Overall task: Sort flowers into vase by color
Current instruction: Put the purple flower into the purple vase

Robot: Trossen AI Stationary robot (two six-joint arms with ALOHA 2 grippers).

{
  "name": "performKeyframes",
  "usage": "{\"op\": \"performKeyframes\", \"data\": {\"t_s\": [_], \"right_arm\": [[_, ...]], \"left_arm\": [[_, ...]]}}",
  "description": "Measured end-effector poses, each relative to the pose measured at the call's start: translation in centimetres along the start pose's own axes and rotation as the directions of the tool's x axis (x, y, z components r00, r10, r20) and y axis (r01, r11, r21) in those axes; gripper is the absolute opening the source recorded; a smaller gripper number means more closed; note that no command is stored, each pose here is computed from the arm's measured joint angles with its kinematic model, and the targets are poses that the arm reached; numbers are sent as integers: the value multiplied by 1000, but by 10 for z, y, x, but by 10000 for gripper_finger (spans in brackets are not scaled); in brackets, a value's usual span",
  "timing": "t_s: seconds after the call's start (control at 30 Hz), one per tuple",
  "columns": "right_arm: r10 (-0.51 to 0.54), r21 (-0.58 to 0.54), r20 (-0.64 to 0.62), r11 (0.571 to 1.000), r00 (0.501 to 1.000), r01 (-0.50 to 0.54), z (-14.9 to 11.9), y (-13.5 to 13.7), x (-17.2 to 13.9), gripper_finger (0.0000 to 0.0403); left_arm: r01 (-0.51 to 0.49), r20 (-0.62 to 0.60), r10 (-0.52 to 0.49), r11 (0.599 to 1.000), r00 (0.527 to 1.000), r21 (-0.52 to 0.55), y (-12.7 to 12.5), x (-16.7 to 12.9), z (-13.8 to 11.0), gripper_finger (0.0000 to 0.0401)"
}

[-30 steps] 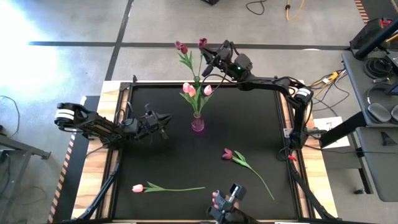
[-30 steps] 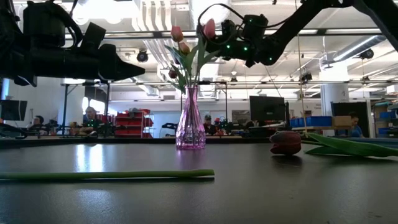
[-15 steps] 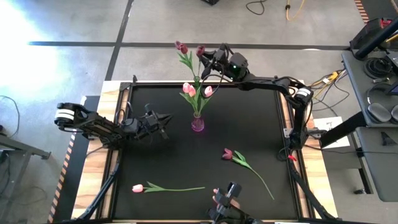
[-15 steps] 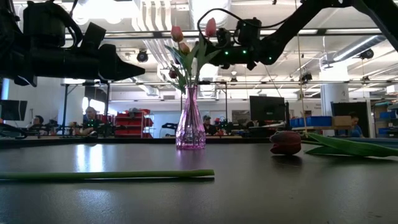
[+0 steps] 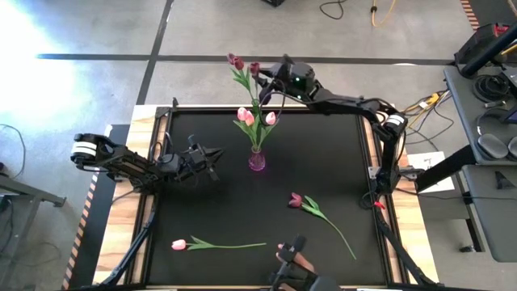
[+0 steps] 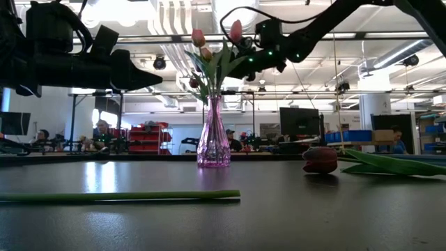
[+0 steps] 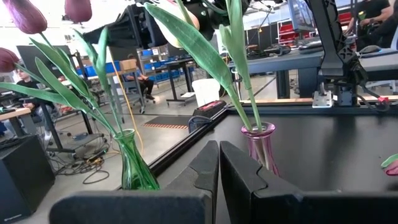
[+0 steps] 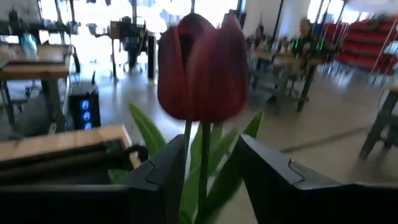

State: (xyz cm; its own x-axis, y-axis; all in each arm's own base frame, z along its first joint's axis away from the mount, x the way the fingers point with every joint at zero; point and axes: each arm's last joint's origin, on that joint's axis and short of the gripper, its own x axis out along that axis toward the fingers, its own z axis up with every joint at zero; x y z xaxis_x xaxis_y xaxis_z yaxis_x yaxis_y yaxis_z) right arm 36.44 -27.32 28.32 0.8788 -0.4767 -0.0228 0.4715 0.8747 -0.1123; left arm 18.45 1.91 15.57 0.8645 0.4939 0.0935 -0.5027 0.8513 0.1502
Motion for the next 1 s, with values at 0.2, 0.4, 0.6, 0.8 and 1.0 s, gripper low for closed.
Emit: {"op": "performKeyframes", "data": {"t_s": [0.2, 0.4, 0.6, 0.8, 1.0], "right_arm": [[25, -34, -178, 999, 984, -31, 1, 0, 2, 157], [33, -34, -242, 999, 970, -43, 5, -1, 2, 204], [32, -41, -233, 998, 972, -43, 14, -2, 1, 245], [31, -69, -231, 996, 973, -48, 32, -2, -10, 258], [-1, -124, -247, 992, 969, -30, 52, -2, -27, 258]], "left_arm": [[0, 0, 0, 1000, 1000, 0, 0, 0, 0, 1], [0, 0, 0, 1000, 1000, 0, 0, 0, 0, 1], [1, -4, -1, 1000, 1000, 2, 0, 0, 0, 1], [3, -12, -3, 1000, 1000, 6, 0, 0, -1, 1], [2, -12, -2, 1000, 1000, 6, 0, 0, -1, 1]]}}
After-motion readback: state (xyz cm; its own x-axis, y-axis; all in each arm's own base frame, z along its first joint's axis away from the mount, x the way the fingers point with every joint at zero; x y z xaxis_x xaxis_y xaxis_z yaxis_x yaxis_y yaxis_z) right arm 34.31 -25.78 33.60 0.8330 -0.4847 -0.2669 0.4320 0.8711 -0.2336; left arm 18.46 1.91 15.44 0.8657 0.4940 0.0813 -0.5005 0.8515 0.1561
